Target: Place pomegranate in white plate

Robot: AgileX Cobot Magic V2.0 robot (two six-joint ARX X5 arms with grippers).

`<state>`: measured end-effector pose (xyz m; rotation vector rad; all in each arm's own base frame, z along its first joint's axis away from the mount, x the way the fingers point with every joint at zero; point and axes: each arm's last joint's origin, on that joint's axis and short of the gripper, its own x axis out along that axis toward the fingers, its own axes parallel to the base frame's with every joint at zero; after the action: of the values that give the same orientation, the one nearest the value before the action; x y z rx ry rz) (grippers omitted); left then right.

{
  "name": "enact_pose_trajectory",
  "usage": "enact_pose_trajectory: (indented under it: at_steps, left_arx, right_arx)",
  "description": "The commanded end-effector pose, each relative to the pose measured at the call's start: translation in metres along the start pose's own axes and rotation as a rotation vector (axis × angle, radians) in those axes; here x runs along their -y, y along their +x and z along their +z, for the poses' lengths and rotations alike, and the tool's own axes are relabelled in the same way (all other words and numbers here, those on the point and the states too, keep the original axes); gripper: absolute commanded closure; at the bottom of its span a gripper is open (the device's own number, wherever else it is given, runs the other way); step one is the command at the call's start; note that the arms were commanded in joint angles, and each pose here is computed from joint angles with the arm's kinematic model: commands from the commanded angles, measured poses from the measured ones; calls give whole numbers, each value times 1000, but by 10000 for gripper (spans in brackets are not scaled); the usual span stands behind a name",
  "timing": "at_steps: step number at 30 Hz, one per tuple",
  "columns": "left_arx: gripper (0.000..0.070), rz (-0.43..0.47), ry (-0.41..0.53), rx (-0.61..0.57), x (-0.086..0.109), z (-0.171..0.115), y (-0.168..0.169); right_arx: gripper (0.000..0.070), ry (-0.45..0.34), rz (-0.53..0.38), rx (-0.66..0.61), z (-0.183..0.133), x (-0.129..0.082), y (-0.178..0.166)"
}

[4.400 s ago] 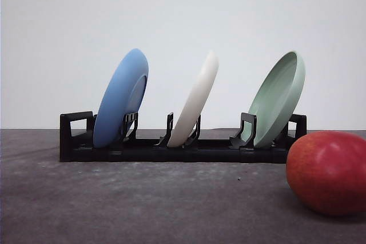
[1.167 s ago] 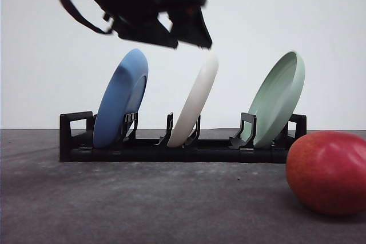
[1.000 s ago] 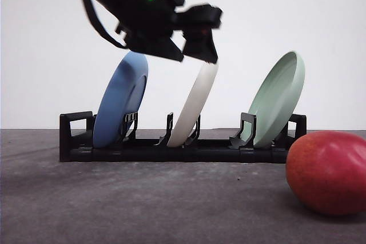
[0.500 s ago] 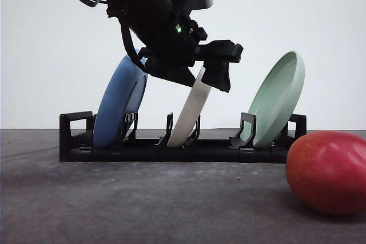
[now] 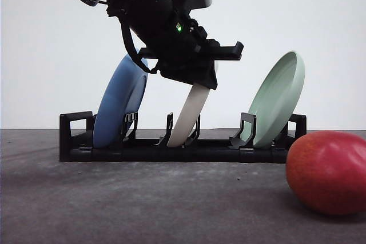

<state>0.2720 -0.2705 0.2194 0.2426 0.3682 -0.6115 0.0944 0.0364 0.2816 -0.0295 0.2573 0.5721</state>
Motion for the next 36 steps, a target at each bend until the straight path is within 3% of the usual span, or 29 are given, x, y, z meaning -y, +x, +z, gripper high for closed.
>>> enact_pose_trajectory:
  at_steps: [1,13,27,36]
  left_arx:
    - [690,-3,-55,40,2,10,-1]
    - [690,-6,-205,82,-1,21,-11]
    - [690,-14,-249,162,-9,48,-43]
    - [690,-145,-349,161,-9,63,-76]
  right_arx:
    - [333,-16,0,22,6,-1,-2]
    - [333,-16,0,22,6,-1,-2]
    - [333,-16,0,22,6,-1,-2]
    - [333,-16,0,22,6,-1,-2]
